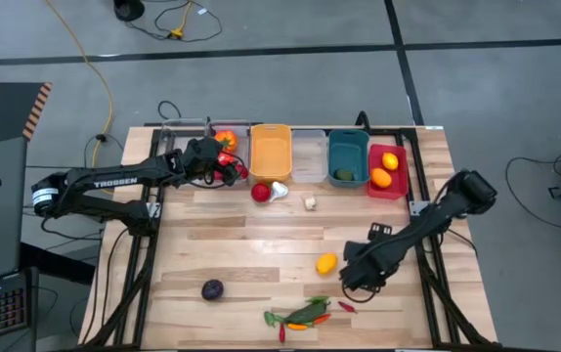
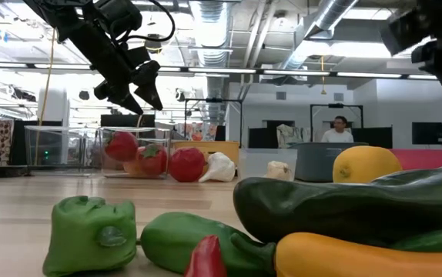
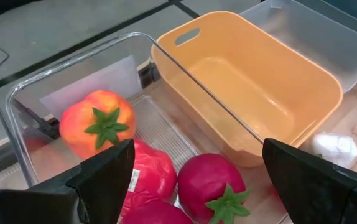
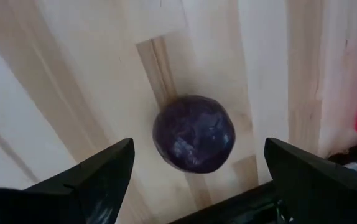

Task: Sort produce into baskets
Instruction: Put the plum into the white bin

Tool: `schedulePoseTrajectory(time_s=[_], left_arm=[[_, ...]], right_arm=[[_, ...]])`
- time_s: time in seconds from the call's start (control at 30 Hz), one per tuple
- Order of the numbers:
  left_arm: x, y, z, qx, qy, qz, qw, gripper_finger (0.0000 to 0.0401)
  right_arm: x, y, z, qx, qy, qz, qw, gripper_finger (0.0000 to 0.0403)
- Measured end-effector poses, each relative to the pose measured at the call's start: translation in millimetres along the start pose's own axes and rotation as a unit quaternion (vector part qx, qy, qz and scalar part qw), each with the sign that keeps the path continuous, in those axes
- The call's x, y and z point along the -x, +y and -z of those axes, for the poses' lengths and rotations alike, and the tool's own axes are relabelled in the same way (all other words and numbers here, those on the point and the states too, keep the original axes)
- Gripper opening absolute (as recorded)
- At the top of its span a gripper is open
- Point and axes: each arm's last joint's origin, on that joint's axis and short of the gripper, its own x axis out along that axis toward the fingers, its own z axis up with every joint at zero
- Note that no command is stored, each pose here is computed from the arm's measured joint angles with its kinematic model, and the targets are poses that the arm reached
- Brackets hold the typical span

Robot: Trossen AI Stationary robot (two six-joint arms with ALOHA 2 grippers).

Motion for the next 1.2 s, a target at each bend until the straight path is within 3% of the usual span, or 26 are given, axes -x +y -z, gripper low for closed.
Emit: schedulePoseTrajectory(time_s=[0.23, 0.5, 0.73, 1.2], left_arm=[[0.0, -0.1, 0.0, 0.000, 0.000, 0.001, 1.000, 0.0341], [0.0, -0.1, 0.0, 0.000, 0.001, 0.002, 1.000, 0.0341], [0.0, -0.2, 0.1, 0.000, 0.001, 0.003, 1.000, 0.0341], [0.0, -0.2, 0.1, 0.000, 0.001, 0.003, 1.000, 0.0341]], right_arm=[[-13.3, -3.0, -8.1, -0.003, 0.057, 0.034, 0.998, 0.0384], [-17.2, -9.6, -11.7, -0.001, 0.085, 0.006, 0.996, 0.0384], [-17.0, -12.2, -13.5, 0.028, 0.065, 0.027, 0.997, 0.0384], [-17.0, -12.1, -13.8, 0.013, 0.061, 0.028, 0.998, 0.0396]])
